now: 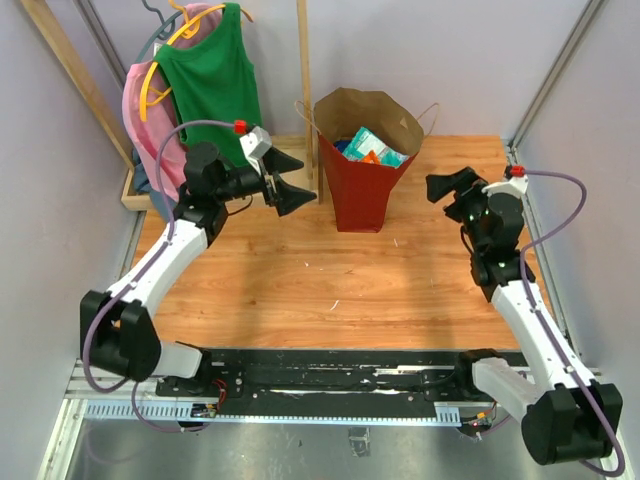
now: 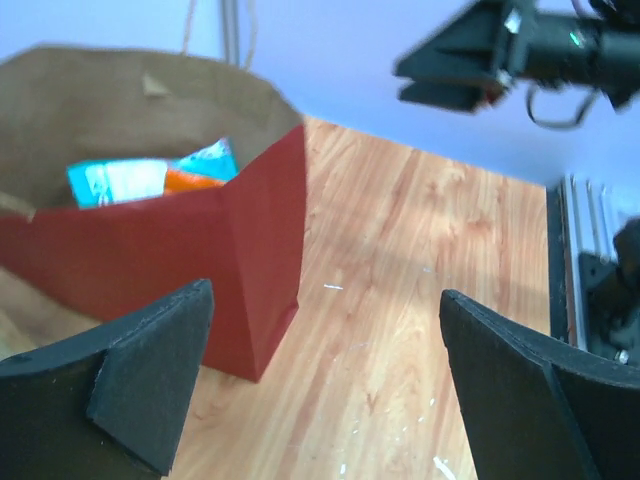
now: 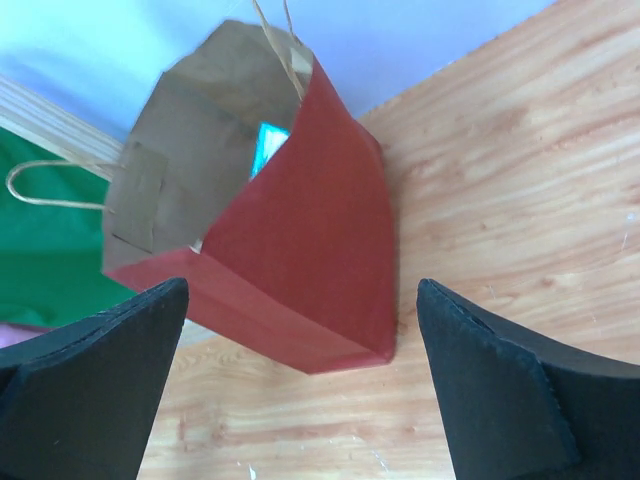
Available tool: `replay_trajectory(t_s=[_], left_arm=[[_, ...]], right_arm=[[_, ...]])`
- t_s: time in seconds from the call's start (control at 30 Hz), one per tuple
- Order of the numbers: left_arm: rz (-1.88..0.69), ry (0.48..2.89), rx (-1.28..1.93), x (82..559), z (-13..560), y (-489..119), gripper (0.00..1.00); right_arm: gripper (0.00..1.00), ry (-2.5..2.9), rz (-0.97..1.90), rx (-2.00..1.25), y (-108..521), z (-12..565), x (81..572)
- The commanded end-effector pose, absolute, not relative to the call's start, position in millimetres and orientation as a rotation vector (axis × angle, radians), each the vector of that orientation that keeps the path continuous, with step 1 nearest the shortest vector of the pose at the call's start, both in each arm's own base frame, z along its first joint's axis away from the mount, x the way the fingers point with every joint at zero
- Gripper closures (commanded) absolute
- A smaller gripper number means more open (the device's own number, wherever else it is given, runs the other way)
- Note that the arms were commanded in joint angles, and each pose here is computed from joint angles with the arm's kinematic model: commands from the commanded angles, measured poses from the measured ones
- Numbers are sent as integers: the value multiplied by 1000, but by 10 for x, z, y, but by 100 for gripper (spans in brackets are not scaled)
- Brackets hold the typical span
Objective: Take the snacks out of the paper bag
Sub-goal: Adjust the paper bag at the center of the board.
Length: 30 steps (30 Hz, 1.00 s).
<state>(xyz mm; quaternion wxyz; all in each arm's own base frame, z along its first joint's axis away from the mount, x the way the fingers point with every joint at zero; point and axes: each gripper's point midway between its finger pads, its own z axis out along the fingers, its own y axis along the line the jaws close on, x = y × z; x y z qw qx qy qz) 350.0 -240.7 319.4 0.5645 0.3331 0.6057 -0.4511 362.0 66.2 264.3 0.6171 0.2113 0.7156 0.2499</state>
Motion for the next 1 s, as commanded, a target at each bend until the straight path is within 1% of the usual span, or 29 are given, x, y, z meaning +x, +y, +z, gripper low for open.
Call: replay_trajectory(t_s=[0.0,0.07,0.1,0.23,0.3,0.4,0.47,0.6,0.67,0.73,0.8,0.83,0.9,0.97], left_arm=[[-889,1322,1122,3167,3152,-2467,0],[-864,1296,1095,3202,3247,-2460,0],[-844,1300,1031,3268,3328,-2440,0],[-740,1315,655,3623,3687,-2210,0],[-696,1359,496,3814,3735,-2071,0],[-629,1404,345,4002,3669,-1907,0],[-591,1398,314,4007,3632,-1827,0],[-544,1445,279,4056,3556,-1747,0],[-527,1466,229,4120,3508,-1693,0],[-517,1486,173,4198,3408,-1648,0],[-547,1498,114,4248,3303,-1653,0],[-573,1501,106,4261,3265,-1684,0],[-637,1516,119,4276,3204,-1793,0],[-673,1530,141,4303,3172,-1873,0]], right_arm=[[1,1644,521,489,688,2928,3688],[2,1709,451,475,743,2952,3763],[1,1726,409,447,785,2998,3820],[1,1816,250,335,988,3139,3976],[3,1856,171,279,1072,3148,4073],[16,1915,79,250,1098,3111,4200],[21,1943,19,248,1064,3071,4273],[24,1979,-80,248,999,2980,4414],[28,1991,-65,242,1022,2912,4510],[30,1993,-15,225,1090,2883,4599],[32,1977,11,224,1114,2866,4676],[35,1968,20,228,1117,2869,4704],[38,1963,39,235,1120,2856,4753],[39,1969,42,243,1106,2823,4800]])
